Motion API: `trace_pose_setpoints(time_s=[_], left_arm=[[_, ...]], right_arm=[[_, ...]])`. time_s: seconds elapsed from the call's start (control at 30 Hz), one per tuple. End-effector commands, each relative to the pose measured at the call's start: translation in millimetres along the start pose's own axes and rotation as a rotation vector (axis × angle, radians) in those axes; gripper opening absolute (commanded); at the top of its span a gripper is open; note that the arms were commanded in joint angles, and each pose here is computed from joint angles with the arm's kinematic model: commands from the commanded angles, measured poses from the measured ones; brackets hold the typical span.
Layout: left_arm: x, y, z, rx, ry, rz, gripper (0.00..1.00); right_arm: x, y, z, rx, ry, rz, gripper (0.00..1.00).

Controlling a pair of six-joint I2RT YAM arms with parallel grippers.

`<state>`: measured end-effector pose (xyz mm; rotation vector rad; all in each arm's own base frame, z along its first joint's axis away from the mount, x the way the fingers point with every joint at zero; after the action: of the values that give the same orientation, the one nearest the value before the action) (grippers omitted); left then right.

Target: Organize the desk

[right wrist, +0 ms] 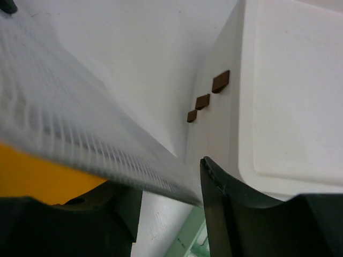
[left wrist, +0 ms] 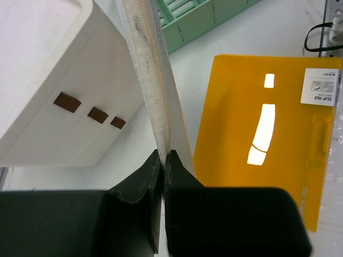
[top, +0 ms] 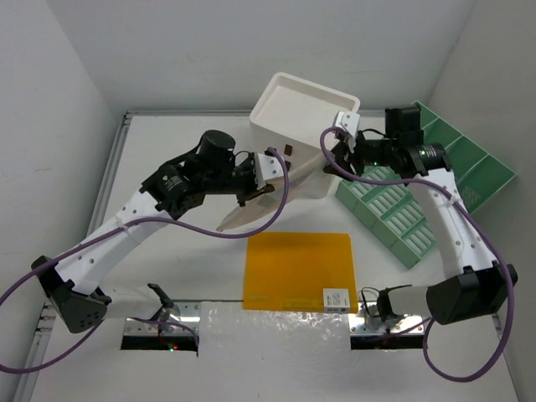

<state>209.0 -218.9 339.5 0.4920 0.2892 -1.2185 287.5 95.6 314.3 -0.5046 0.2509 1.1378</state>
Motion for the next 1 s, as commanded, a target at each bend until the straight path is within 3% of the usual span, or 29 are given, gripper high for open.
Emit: trace_pose_setpoints(time_s=[0.0,0.03,0.1,0.13,0.17,0.27,0.37,0.43,0.5,0.57,0.6,0.63,0.67,0.7,0.73,0.77,0.8,0.87,0.9,0.97], left_arm=[[-19,-2,30,0.074,-0.145,-0.017,0.0],[-17,-2,29,0.067,-0.145,-0.021,0.0],[-11,0,29,0.066,-0.155,-0.02,0.0],[-8,2,28,0.059,-0.153,-0.015,0.01],[-5,4,29,0.049,-0.156,-0.008,0.18],[9,10,24,0.016,-0.129,0.015,0.54],[25,17,18,0.001,-0.11,0.038,0.64],[36,22,12,-0.015,-0.086,0.053,0.65],[47,27,10,-0.033,-0.073,0.065,0.63],[56,31,11,-0.056,-0.077,0.069,0.53],[58,32,12,-0.065,-0.081,0.074,0.32],[60,34,15,-0.069,-0.094,0.082,0.17],[64,37,15,-0.08,-0.095,0.088,0.05],[65,38,18,-0.106,-0.102,0.102,0.0],[66,40,21,-0.115,-0.125,0.113,0.0],[68,41,23,-0.133,-0.136,0.115,0.0],[68,40,27,-0.183,-0.158,0.119,0.0],[65,45,46,-0.218,-0.226,0.132,0.0],[65,46,54,-0.277,-0.252,0.136,0.0],[64,56,80,-0.309,-0.304,0.157,0.0]], right_arm=[[7,3,25,-0.081,-0.039,0.07,0.43],[16,8,26,-0.08,0.024,0.088,0.33],[26,16,29,-0.108,0.086,0.122,0.22],[23,19,31,-0.11,0.118,0.14,0.04],[24,19,30,-0.112,0.139,0.143,0.01],[14,22,38,-0.179,0.112,0.105,0.0],[3,27,45,-0.241,0.069,0.074,0.0],[-1,30,52,-0.257,0.032,0.079,0.0],[-5,32,59,-0.268,0.016,0.077,0.0],[-9,32,61,-0.272,0.025,0.073,0.0],[-10,33,61,-0.274,0.033,0.071,0.0],[-11,33,61,-0.277,0.036,0.069,0.0],[-14,34,62,-0.282,0.036,0.061,0.0],[-15,34,62,-0.286,0.033,0.05,0.01],[-16,32,62,-0.28,0.043,0.01,0.13],[-19,30,63,-0.214,0.047,-0.051,0.55],[-30,16,66,-0.219,0.072,-0.241,0.69],[-49,5,68,-0.055,0.074,-0.512,0.93],[-65,3,72,-0.024,0.056,-0.649,0.98],[-92,1,65,0.137,0.094,-0.875,0.99]])
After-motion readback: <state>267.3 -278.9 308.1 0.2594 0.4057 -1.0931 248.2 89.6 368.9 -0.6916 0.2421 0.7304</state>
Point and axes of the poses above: each gripper's point midway between its finger pads, its own x axis out along the fingers, its own y axis along the line the jaws close on, z = x × y, the point moved 8 cm from there along -x, back along the fingers, and after that the axes turned 3 degrees about -x, right-handed, at the moved point
